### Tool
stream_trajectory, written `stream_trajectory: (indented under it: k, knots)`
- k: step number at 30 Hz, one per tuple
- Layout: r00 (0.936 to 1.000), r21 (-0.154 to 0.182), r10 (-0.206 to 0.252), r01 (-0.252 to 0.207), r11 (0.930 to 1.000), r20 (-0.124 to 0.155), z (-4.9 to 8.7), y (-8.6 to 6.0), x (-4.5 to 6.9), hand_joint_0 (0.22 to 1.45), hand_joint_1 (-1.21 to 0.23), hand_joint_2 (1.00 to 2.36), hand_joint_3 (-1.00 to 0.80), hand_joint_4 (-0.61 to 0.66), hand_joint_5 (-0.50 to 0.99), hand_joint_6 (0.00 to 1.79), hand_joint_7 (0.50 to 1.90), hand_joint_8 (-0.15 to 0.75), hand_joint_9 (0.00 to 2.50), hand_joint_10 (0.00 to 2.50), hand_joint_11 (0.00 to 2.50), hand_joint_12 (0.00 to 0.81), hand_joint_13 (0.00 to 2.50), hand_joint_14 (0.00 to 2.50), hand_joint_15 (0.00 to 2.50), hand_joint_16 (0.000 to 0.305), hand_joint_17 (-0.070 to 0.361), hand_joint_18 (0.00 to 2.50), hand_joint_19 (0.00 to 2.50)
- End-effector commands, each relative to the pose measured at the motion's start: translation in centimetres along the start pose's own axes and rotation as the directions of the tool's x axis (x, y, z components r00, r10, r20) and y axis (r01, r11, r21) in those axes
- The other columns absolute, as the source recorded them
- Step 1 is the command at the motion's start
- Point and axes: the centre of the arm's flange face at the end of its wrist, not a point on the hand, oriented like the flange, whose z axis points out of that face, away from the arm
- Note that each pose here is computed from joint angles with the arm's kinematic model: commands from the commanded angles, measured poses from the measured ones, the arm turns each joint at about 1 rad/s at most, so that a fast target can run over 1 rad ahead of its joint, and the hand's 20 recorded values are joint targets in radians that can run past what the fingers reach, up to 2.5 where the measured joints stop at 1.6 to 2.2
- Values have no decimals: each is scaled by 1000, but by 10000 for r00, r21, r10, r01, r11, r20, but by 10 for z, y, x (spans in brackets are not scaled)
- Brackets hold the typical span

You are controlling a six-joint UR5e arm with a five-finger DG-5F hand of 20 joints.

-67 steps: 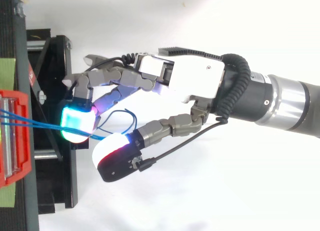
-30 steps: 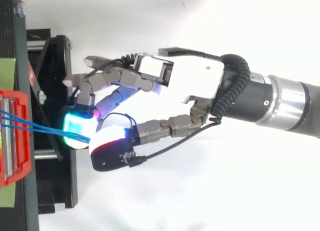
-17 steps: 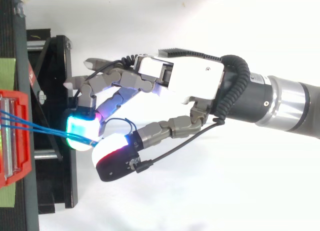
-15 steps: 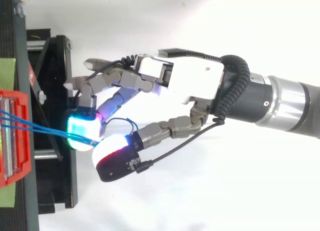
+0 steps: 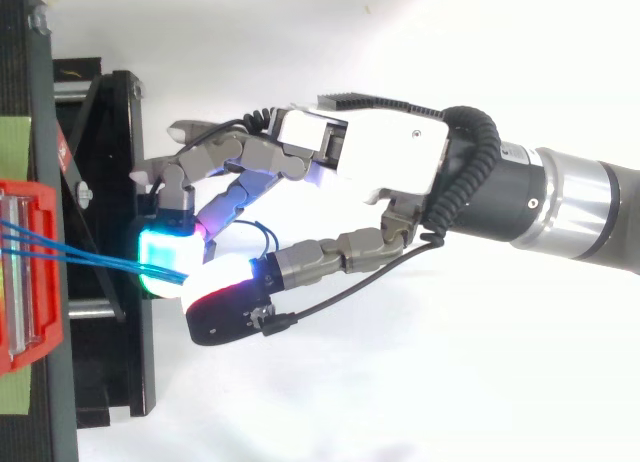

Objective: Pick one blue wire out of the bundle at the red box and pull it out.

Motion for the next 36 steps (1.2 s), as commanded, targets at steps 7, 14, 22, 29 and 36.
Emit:
stream_trajectory:
  k: [7,14,22,29,36]
  knots:
    - [10000,21,-7,6,10000,15,0,0,-1,562,-766,1017,-41,66,-133,884,1169,324,958,19,655,429,327,3,87,72,161,232,181]
    - [9981,202,496,-489,9986,-371,-3,0,3,566,-770,1014,-32,56,-130,885,1163,327,971,21,657,432,343,3,92,73,164,250,174]
    - [9932,775,720,-650,9949,-912,-8,27,-5,568,-772,1014,-28,34,-128,885,1170,326,976,20,656,434,354,5,93,73,164,259,172]
    - [9919,1773,456,-241,9839,-1183,-19,49,-17,586,-791,1019,-69,56,-141,878,1223,308,951,22,670,411,349,3,89,68,154,242,182]
    - [9916,1978,393,-141,9801,-1236,-22,57,-21,588,-823,1022,-87,250,-154,811,1299,287,913,23,672,392,339,4,95,64,145,232,186]
